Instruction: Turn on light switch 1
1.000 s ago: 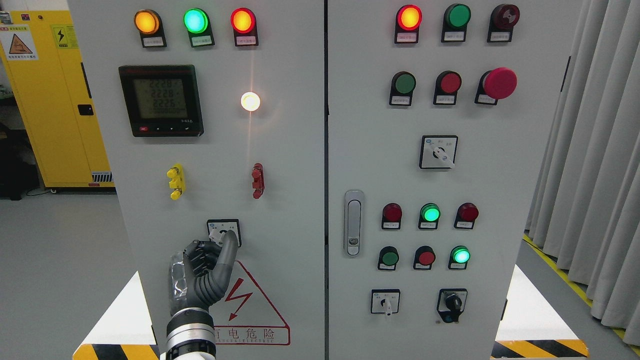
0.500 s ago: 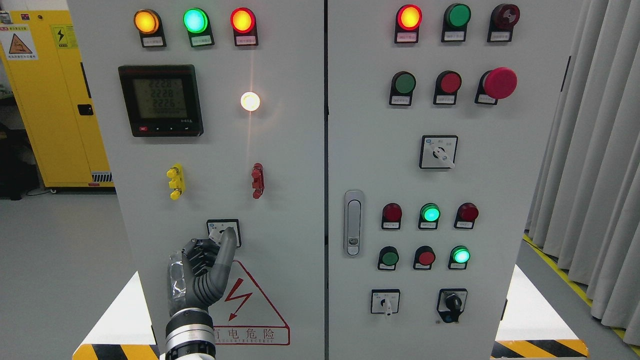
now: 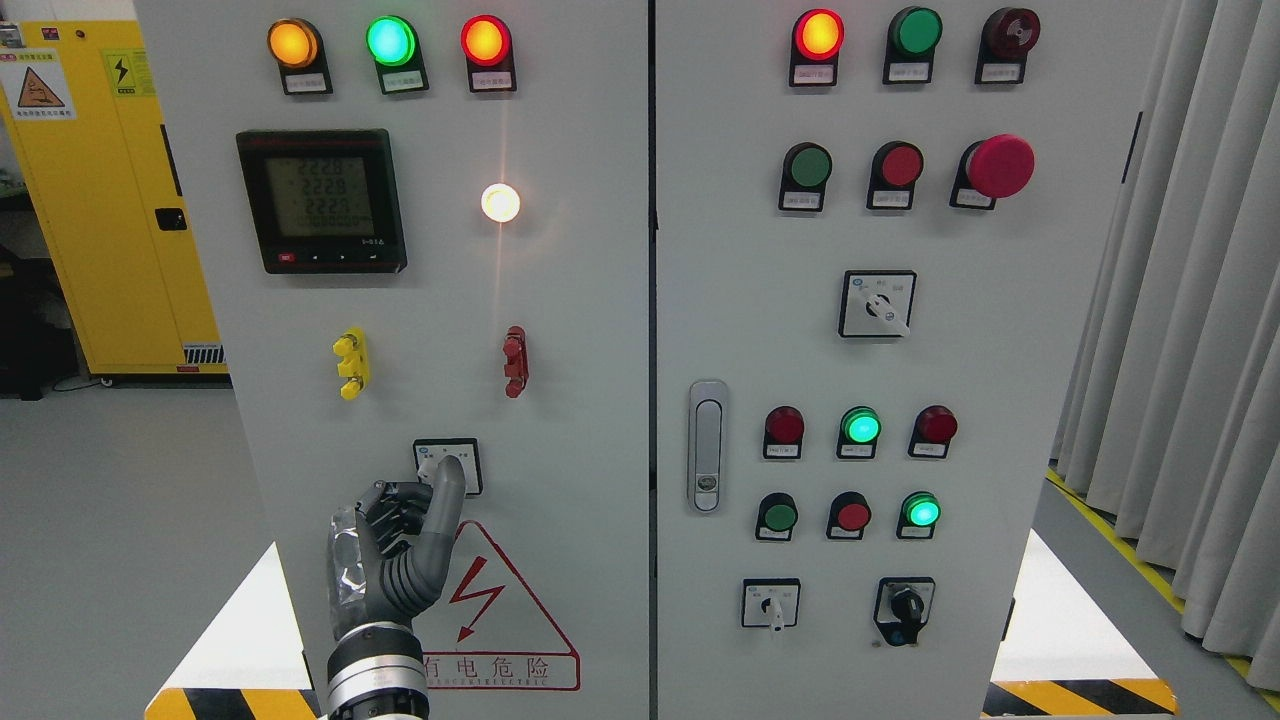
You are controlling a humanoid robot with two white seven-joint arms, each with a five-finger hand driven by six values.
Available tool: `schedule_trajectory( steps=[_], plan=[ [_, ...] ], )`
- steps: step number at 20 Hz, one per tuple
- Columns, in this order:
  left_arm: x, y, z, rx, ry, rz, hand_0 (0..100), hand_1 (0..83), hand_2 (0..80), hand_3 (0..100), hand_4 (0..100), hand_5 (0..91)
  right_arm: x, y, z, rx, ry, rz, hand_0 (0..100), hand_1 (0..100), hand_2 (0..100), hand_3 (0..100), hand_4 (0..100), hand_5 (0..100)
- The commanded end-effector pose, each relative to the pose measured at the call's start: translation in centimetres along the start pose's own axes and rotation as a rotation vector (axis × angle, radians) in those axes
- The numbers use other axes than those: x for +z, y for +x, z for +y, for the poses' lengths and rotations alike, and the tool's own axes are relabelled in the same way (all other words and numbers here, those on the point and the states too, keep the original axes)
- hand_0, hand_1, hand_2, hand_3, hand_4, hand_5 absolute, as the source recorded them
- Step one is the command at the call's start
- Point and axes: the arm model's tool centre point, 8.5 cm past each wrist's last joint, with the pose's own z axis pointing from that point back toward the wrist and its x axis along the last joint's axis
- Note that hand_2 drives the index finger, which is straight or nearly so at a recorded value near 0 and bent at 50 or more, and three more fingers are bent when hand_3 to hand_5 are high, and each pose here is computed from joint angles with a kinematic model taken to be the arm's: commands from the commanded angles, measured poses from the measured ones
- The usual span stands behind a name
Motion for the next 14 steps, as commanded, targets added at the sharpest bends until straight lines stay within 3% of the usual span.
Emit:
schedule_trajectory(
  steps=[1,9,14],
  plan=[
    [0.8,-0.3,0.4,0.006,0.004,0.002,10,42.2,63.3,91,81,83.9,0.0,0.0,0.0,0.0,-0.001,0.0,0,50,4,0,0,0],
    [4.5,-3.0,2.3,0.017,0.004,-0.038,10,41.8,64.1,92,82,83.9,0.0,0.0,0.0,0.0,0.001,0.0,0,50,4,0,0,0],
    [9.7,-9.8,6.8,-0.024,-0.002,0.01,10,41.5,64.3,92,83,84.2,0.0,0.0,0.0,0.0,0.001,0.0,0,50,4,0,0,0]
  ],
)
